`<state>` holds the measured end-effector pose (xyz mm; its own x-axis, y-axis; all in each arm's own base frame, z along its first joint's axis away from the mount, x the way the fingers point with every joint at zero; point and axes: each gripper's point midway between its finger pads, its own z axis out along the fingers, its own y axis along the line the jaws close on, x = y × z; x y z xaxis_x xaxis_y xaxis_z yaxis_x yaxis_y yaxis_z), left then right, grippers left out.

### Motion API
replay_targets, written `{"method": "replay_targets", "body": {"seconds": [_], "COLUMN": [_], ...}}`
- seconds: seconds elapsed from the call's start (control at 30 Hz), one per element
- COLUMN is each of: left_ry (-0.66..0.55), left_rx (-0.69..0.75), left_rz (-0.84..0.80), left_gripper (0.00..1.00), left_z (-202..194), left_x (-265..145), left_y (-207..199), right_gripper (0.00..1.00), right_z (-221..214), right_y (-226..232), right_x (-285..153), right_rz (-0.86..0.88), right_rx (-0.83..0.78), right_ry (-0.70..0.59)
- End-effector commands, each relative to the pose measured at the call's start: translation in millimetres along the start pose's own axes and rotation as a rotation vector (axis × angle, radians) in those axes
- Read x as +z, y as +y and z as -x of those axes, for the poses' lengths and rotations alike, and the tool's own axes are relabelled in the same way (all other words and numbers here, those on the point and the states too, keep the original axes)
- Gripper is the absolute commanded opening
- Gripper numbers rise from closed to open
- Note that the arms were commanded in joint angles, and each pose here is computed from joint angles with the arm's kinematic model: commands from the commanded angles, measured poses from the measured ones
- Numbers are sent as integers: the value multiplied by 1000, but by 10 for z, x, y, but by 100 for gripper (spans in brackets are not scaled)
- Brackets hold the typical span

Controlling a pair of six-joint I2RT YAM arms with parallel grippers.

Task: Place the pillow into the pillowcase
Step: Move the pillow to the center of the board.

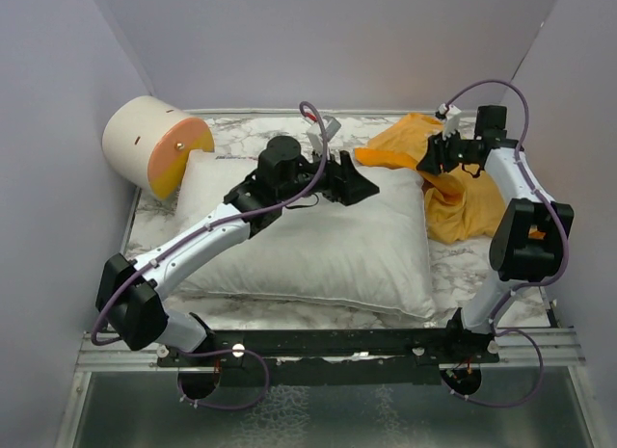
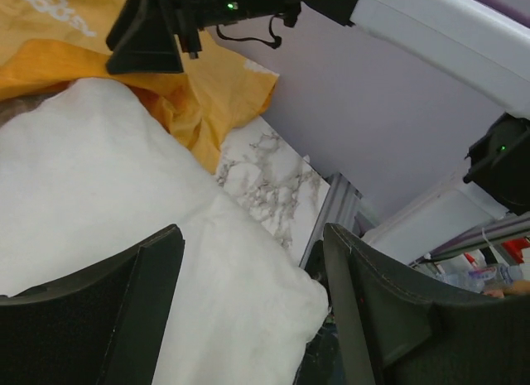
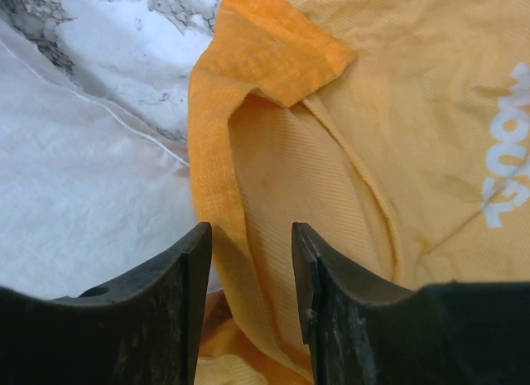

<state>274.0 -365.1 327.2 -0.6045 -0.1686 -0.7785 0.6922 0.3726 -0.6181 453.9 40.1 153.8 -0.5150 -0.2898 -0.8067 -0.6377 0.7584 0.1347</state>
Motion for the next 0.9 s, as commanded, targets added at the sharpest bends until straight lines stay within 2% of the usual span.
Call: {"method": "replay_targets", "body": {"seconds": [0.0,0.1,0.13,0.3,0.4,0.53,0.87], "left_ry": [-36,-65,-65,-40,-28,-32,-134], "left_rx": [-4,-81,-97,-128,-113,-111,-162], "left_rz": [12,8,3,48,107,107,20], "left_gripper": [69,66,66,65,64,64,67], "left_z": [-77,-149,-180,-317,-348,-277,88], "left_x": [168,268,309,507,572,628,704], "left_y": [-42,22,34,224,382,386,202], "right_gripper": [35,6,2,1,1,1,1], "right_z": [-153,-95,-31,641,1108,1540,2028], "right_y": [31,28,34,167,349,668,1548], "right_x": [63,2,-42,-461,-801,-1173,-1885], "right_rz": [-6,-21,-28,-68,-71,-26,171], "right_rx": [1,-22,-35,-126,-183,-240,-375], "right_ry": [39,31,20,-121,-221,-327,-504]}}
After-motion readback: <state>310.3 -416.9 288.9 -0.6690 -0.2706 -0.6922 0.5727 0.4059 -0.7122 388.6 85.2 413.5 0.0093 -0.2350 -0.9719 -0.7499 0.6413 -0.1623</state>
